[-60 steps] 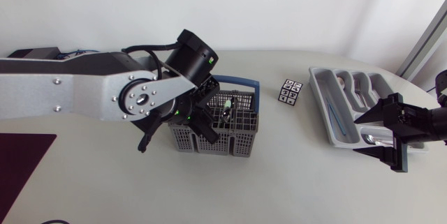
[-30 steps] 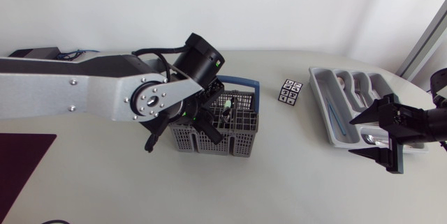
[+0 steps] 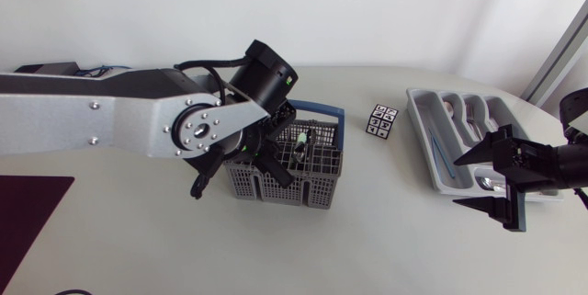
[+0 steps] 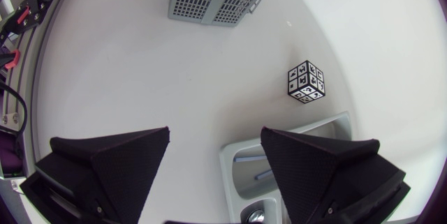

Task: Transfer all utensils from the basket to the drawer tray.

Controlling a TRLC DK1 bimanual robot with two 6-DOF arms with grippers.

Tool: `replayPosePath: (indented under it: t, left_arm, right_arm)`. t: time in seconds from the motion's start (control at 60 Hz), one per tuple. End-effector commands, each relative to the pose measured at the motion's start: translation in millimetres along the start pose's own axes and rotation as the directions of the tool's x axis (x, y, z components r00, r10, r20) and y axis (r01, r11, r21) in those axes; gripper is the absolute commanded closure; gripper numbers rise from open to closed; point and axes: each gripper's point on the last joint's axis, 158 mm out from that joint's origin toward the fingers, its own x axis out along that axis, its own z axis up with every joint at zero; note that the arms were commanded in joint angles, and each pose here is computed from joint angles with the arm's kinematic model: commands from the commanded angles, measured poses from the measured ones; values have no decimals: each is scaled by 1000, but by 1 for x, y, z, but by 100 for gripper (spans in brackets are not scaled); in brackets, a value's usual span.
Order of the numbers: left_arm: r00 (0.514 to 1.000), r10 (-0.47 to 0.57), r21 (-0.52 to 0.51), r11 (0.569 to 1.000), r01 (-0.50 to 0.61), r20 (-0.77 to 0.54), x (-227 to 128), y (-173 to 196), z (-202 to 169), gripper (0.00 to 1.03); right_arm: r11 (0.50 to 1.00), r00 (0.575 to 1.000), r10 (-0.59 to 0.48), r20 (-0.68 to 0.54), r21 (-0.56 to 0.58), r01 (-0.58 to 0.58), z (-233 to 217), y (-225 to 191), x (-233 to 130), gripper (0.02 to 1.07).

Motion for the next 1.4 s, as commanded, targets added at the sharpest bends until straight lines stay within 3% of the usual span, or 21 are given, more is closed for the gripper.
replayPosePath:
  t: [0.0, 0.4, 0.65, 0.867, 0.967, 1.083, 1.183, 1.283, 1.383]
  left_arm:
    - [998, 18, 3, 1000, -19, 53, -18, 8, 17, 100]
    - [991, 68, -13, 998, -67, 116, -48, 31, 19, 100]
    - [973, 139, 143, 976, -167, 186, -83, 38, 31, 100]
    - [965, 121, 329, 924, -196, 233, -119, 24, 35, 100]
    - [962, 115, 357, 912, -200, 246, -131, 24, 38, 100]
    - [957, 74, 309, 937, -163, 281, -148, 25, 53, 100]
    - [955, 37, 205, 973, -101, 295, -154, 24, 67, 100]
    - [961, 2, 122, 992, -37, 277, -146, 17, 76, 100]
    - [968, -56, 54, 998, 44, 244, -135, 7, 82, 100]
  right_arm:
    - [1000, 1000, 15, 17, 13, -15, 5, 10, 3, 13]
    - [1000, 999, 22, 36, 6, -22, 25, 16, 5, 13]
    - [1000, 997, -15, 79, 18, 14, 55, 15, 6, 13]
    - [996, 986, -77, 149, 56, 69, 85, 6, 3, 13]
    - [995, 981, -90, 172, 65, 80, 97, 5, 1, 11]
    - [989, 969, -122, 214, 108, 101, 116, 1, -7, 9]
    - [982, 957, -141, 253, 161, 102, 136, 2, -17, 10]
    - [962, 940, -161, 301, 260, 81, 160, 3, -29, 10]
    - [970, 934, -147, 326, 232, 72, 183, 15, -34, 10]
